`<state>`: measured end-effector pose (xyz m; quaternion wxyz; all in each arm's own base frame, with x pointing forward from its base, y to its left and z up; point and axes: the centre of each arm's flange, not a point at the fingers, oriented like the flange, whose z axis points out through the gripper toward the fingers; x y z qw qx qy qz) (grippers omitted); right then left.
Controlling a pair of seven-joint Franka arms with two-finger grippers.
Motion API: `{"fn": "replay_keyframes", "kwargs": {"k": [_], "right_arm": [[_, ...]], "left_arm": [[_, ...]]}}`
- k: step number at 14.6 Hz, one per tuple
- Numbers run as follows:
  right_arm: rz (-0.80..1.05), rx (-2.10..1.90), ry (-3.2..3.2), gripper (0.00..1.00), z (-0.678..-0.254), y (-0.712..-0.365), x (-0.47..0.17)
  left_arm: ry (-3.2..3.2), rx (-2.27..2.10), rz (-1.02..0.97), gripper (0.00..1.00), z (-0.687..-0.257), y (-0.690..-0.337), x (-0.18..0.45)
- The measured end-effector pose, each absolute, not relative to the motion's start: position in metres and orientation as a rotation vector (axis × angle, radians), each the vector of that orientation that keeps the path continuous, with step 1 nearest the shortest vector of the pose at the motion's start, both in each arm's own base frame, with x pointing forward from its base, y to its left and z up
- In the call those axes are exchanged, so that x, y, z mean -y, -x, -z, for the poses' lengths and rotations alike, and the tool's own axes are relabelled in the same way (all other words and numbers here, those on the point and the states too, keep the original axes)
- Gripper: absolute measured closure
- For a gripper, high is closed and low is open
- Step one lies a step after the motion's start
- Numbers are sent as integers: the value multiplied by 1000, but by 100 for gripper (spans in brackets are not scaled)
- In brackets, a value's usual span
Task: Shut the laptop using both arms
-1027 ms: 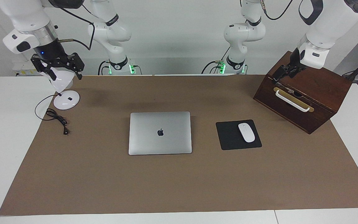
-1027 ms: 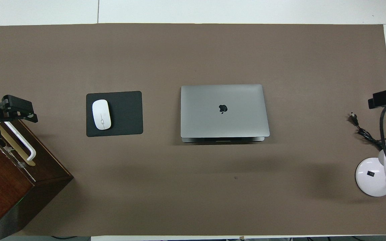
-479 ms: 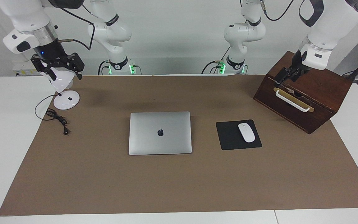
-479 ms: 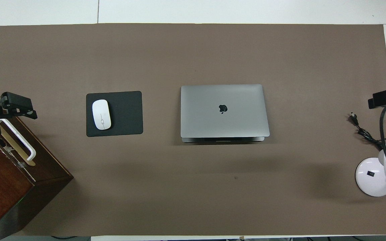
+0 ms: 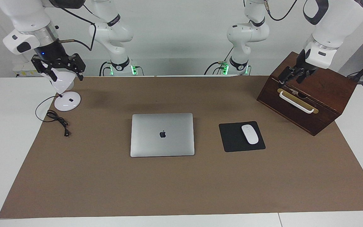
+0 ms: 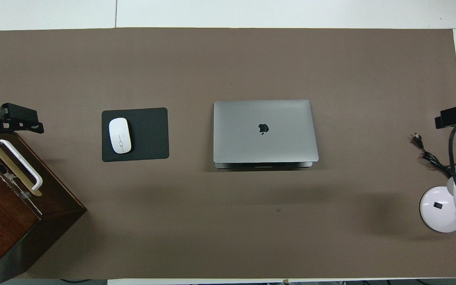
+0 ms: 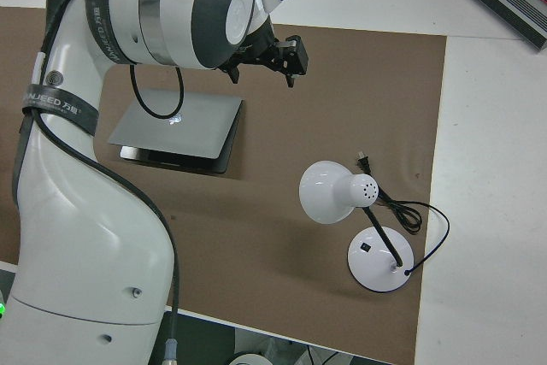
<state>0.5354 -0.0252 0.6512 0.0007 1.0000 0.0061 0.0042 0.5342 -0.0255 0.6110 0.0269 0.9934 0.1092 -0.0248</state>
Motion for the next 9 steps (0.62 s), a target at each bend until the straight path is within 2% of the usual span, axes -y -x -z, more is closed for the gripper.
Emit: {"fn": "replay_keyframes", "kwargs": {"k": [3,6,9], "right_arm": [[-13,-19,-3140,0,-651,-535,25],[-13,-19,-3140,0,-651,-535,25],[-13,-19,-3140,0,-651,-535,25]], "left_arm": [[-3077,-304,91,0,-613,-539,28],[-3079,-286,47,0,-634,-546,31],[-3080,-278,54,0,-630,-548,32]]}}
